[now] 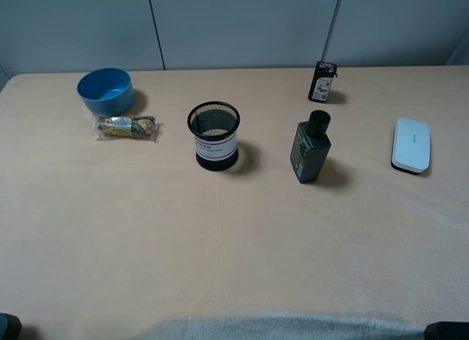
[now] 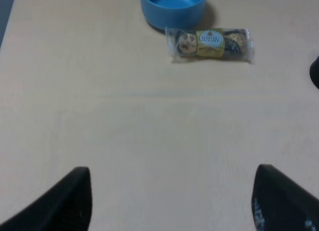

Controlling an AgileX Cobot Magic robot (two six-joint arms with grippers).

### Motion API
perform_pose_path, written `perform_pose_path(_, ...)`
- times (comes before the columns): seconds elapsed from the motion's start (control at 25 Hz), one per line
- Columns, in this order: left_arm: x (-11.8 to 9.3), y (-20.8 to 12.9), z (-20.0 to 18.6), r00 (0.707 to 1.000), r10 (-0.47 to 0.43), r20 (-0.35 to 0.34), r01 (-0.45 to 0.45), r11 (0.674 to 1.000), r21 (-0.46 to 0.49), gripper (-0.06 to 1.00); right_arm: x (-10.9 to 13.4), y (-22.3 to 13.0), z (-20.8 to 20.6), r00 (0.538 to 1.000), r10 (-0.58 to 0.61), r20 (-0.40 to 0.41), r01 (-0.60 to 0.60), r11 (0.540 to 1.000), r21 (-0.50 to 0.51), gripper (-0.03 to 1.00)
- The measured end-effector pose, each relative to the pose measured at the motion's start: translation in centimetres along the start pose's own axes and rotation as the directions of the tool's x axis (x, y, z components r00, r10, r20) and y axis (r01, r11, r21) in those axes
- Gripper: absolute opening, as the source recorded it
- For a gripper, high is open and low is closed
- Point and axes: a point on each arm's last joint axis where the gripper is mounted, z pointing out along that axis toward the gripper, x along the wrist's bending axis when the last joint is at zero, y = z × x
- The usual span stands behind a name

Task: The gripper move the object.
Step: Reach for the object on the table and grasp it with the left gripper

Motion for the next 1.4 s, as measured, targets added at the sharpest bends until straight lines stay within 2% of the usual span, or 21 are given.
perform_pose_path(1.4, 0.0, 0.0, 0.0, 1.0, 0.0, 0.0, 0.0, 1.0, 0.0, 0.73, 0.0, 0.0, 0.0, 1.0, 0.0, 0.0, 0.0, 1.0, 0.0, 0.69)
